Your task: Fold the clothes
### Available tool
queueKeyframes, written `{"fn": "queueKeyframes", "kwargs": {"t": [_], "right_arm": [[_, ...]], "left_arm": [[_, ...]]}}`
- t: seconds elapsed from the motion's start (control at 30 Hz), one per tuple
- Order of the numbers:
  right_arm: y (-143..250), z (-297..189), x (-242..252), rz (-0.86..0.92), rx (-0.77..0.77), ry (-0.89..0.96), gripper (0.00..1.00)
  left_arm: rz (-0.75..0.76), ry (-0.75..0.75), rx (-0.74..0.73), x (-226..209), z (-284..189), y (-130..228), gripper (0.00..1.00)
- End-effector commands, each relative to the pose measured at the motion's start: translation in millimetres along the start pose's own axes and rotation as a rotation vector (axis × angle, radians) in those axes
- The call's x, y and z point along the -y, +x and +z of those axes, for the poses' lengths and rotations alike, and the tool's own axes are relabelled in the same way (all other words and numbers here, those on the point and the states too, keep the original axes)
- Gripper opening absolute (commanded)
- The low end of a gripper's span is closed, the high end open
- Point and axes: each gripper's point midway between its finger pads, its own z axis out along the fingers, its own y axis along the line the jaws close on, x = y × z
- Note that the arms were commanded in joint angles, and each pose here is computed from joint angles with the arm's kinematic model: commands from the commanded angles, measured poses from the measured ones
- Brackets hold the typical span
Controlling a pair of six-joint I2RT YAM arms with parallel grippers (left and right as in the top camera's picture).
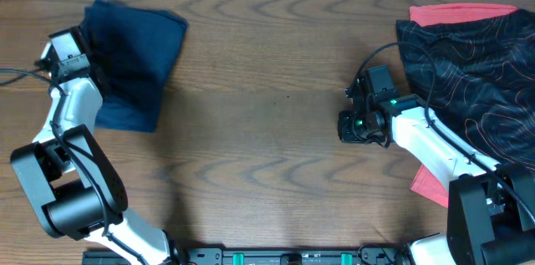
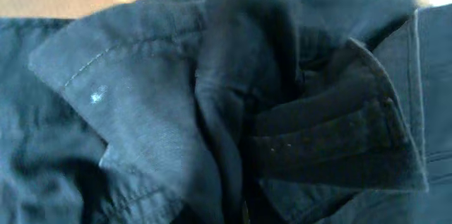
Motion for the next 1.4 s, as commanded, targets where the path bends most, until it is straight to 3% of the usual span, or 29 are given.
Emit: {"fn": "queueKeyframes", "kwargs": {"t": [0.0, 0.07, 0.1, 0.13, 0.23, 0.37, 0.47, 0.6, 0.67, 0.77, 0.97, 1.07, 1.17, 1.37], "right_arm": [[-7.7, -6.8, -3.4, -0.016, 0.028, -0.009, 0.16], [-7.7, -6.8, -3.4, -0.016, 0.028, -0.009, 0.16], [-7.8, -6.8, -3.4, -0.016, 0.028, -0.009, 0.16], [-7.9, -6.9, -3.3, -0.016, 0.029, -0.009, 0.16], [-8.0, -6.8, -3.5, -0.016, 0.029, -0.009, 0.17], [-8.0, -6.8, -3.4, -0.016, 0.029, -0.009, 0.19], [-7.9, -6.8, -3.4, -0.016, 0.029, -0.009, 0.27], [-9.7, -6.9, -4.2, -0.018, 0.036, -0.012, 0.57], [-12.7, -7.1, -6.7, -0.021, 0.047, -0.025, 0.81], [-20.1, -7.7, -8.2, -0.027, 0.077, -0.032, 0.99], [-51.7, -16.6, -6.9, -0.020, 0.192, -0.056, 0.99], [-71.0, -29.2, 2.6, 0.009, 0.243, -0.050, 0.99], [-88.4, -48.1, 22.8, 0.049, 0.277, 0.005, 0.99], [-90.5, -94.0, 63.5, 0.110, 0.239, 0.201, 0.99]], "left_arm": [[-0.102, -0.049, -0.004, -17.7, -3.1, -5.7, 0.12], [-0.109, -0.054, -0.003, -20.7, -2.8, -7.9, 0.52], [-0.109, -0.052, 0.001, -21.4, -4.4, -10.3, 0.67], [-0.095, -0.046, 0.007, -21.0, -7.9, -13.9, 0.78], [-0.055, -0.005, 0.062, -14.1, -28.9, -34.4, 0.90], [-0.071, 0.096, 0.177, 5.7, -74.3, -69.3, 0.94], [-0.028, 0.220, 0.231, 29.9, -115.6, -83.8, 0.95], [0.173, 0.406, 0.197, 72.4, -154.0, -62.9, 0.95], [0.331, 0.518, 0.128, 97.1, -167.7, -32.5, 0.95], [0.511, 0.623, -0.013, 117.7, -179.5, 24.3, 0.95], [0.848, 0.603, -0.275, 108.0, -194.3, 137.9, 0.95], [0.987, 0.596, -0.375, 95.0, -206.5, 177.4, 0.98], [1.059, 0.575, -0.443, 82.8, -215.0, 200.5, 0.98], [1.098, 0.437, -0.530, 39.5, -227.3, 204.6, 0.98]]}}
